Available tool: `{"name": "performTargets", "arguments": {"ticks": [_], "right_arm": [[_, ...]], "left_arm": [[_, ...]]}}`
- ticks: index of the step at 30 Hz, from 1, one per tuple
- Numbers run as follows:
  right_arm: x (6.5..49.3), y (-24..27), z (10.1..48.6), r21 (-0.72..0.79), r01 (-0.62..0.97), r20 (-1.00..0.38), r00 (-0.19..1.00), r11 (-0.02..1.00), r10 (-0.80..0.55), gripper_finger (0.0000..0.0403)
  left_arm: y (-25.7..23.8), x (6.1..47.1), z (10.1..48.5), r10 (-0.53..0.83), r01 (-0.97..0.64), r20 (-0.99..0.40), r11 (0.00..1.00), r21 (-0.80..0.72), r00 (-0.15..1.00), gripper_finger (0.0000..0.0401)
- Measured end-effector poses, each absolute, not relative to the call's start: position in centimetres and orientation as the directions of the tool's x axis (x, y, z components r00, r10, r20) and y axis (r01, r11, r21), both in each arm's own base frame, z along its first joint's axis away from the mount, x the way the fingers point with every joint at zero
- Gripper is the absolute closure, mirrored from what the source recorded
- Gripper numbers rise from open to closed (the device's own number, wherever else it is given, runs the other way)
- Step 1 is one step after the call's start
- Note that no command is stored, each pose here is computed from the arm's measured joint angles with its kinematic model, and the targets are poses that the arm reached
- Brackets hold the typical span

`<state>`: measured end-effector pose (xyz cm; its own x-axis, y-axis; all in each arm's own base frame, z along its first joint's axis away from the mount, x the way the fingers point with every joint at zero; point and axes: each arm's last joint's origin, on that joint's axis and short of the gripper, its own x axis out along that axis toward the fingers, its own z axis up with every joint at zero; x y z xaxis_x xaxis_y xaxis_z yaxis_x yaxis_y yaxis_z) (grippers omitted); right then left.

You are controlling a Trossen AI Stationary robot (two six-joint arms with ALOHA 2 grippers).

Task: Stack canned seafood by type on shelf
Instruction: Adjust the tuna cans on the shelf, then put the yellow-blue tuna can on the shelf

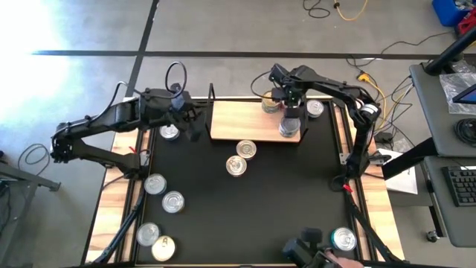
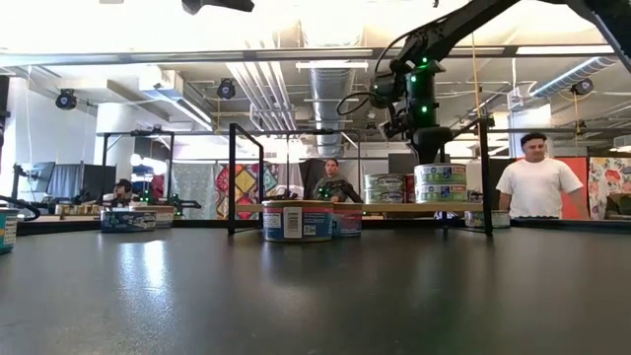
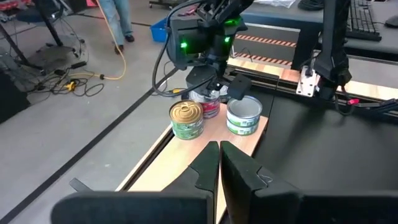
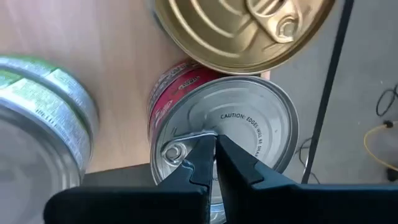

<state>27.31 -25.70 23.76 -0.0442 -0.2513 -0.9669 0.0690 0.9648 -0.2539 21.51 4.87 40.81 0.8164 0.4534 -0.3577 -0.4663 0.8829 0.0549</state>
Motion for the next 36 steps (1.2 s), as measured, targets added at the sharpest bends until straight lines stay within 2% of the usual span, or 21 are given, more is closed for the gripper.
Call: {"name": "performTargets", "arguments": {"ticks": [12, 24, 29, 36], "right_arm": [[27.4, -25.6, 23.8, -0.212, 0.134, -0.977, 0.008, 0.968, -0.215, 0.039], [27.8, -25.8, 24.4, -0.25, 0.152, -0.962, 0.071, 0.956, -0.263, 0.039], [27.7, -25.7, 27.2, -0.257, 0.229, -0.951, 0.111, 0.939, -0.287, 0.039], [27.2, -25.8, 33.3, -0.242, 0.386, -0.926, 0.184, 0.89, -0.331, 0.039]], "left_arm": [[4.9, 21.5, 40.6, 0.451, -0.463, -0.381, 0.884, 0.067, 0.807, 0.0401], [4.9, 21.3, 40.1, 0.481, -0.481, -0.418, 0.869, 0.114, 0.771, 0.0401], [5.5, 22.2, 39.5, 0.525, -0.53, -0.436, 0.839, 0.122, 0.731, 0.0401], [8.1, 25.0, 37.3, 0.45, -0.518, -0.516, 0.855, 0.014, 0.729, 0.0401]]}}
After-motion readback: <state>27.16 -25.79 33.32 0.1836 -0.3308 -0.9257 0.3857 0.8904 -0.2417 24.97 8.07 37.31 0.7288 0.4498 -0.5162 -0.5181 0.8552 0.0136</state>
